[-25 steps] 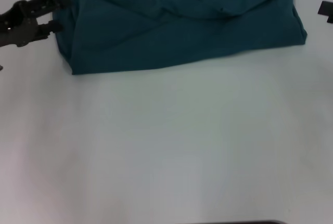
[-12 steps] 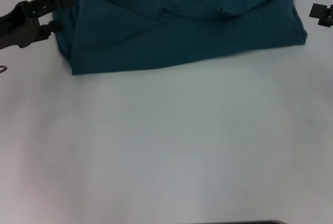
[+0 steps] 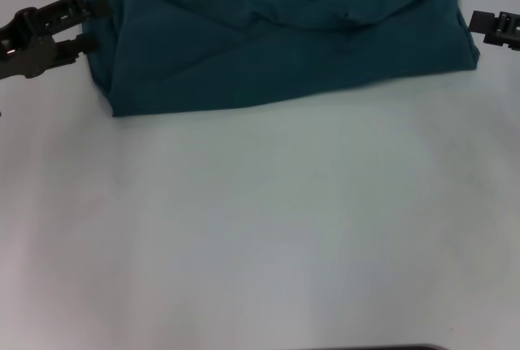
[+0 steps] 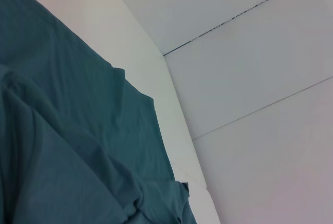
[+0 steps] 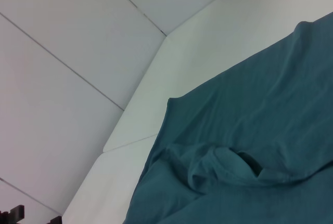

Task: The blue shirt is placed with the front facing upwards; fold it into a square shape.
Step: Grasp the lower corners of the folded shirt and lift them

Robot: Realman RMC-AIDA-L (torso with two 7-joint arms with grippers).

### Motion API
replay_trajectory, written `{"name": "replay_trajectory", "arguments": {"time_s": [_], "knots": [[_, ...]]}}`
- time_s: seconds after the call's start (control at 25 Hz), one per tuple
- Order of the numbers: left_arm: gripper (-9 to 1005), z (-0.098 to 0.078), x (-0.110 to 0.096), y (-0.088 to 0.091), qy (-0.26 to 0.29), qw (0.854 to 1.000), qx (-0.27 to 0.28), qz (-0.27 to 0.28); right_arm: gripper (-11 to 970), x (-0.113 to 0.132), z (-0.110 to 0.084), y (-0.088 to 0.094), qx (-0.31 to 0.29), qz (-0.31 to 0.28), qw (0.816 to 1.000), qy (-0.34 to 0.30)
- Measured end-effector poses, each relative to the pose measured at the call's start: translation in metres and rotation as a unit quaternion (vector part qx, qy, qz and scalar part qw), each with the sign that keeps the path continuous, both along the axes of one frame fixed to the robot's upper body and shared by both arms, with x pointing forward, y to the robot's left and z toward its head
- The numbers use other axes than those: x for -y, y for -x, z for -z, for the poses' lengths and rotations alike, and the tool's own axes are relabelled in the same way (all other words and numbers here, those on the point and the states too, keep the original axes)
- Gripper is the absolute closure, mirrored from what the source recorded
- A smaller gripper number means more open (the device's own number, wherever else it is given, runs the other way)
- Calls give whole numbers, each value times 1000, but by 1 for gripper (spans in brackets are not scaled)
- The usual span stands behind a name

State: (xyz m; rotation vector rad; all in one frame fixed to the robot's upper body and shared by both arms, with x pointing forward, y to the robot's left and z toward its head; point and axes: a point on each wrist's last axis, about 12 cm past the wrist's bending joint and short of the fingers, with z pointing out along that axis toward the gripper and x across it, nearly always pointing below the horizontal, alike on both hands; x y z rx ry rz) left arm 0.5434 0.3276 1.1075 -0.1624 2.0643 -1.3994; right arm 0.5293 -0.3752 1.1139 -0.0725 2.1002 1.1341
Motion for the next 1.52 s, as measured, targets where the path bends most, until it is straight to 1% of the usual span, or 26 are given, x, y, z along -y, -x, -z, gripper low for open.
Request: {"name": "replay_trajectory", "arguments": {"time_s": [0.2,0.24,0.28,0.36,0.48,0.6,0.68,0.84,0.96,1.08,1.2,1.28,1.36,1.44,1.52], "knots": [[71,2,-6,2,13,1000,-4,-26,35,0,-1,-1,-1,-2,1000,-1],[71,3,-10,4,29,998,-6,-47,34,0,-2,-2,-2,-1,1000,-1],[71,3,-12,6,36,998,-6,-55,34,0,-2,-2,-3,-1,1000,-2],[72,4,-11,6,37,998,-6,-54,34,1,-3,-2,-4,0,1000,-3],[72,5,-11,7,20,999,-10,-41,34,0,-4,-4,-5,-1,1000,-4],[73,7,-12,7,6,999,-28,-30,34,0,-5,-4,-5,-4,1000,-2],[73,7,-13,8,11,998,-44,-31,34,0,-5,-5,-7,-8,1000,1],[74,10,-15,9,42,995,-78,-47,34,-2,-6,-9,-16,-18,1000,15],[74,13,-15,9,63,992,-90,-61,34,-5,-7,-12,-21,-25,999,23],[75,14,-16,7,64,991,-91,-68,35,-7,-8,-16,-21,-27,999,25],[75,15,-15,5,52,992,-94,-64,35,-9,-10,-19,-24,-27,999,22],[75,13,-15,4,37,994,-89,-50,35,-10,-12,-21,-26,-27,999,20],[76,7,-16,5,22,997,-66,-21,35,-10,-14,-23,-26,-26,999,20],[76,1,-17,7,27,999,-30,-1,35,-11,-15,-25,-24,-27,999,21],[76,-2,-17,11,51,999,3,-2,35,-11,-16,-26,-24,-26,999,21]]}}
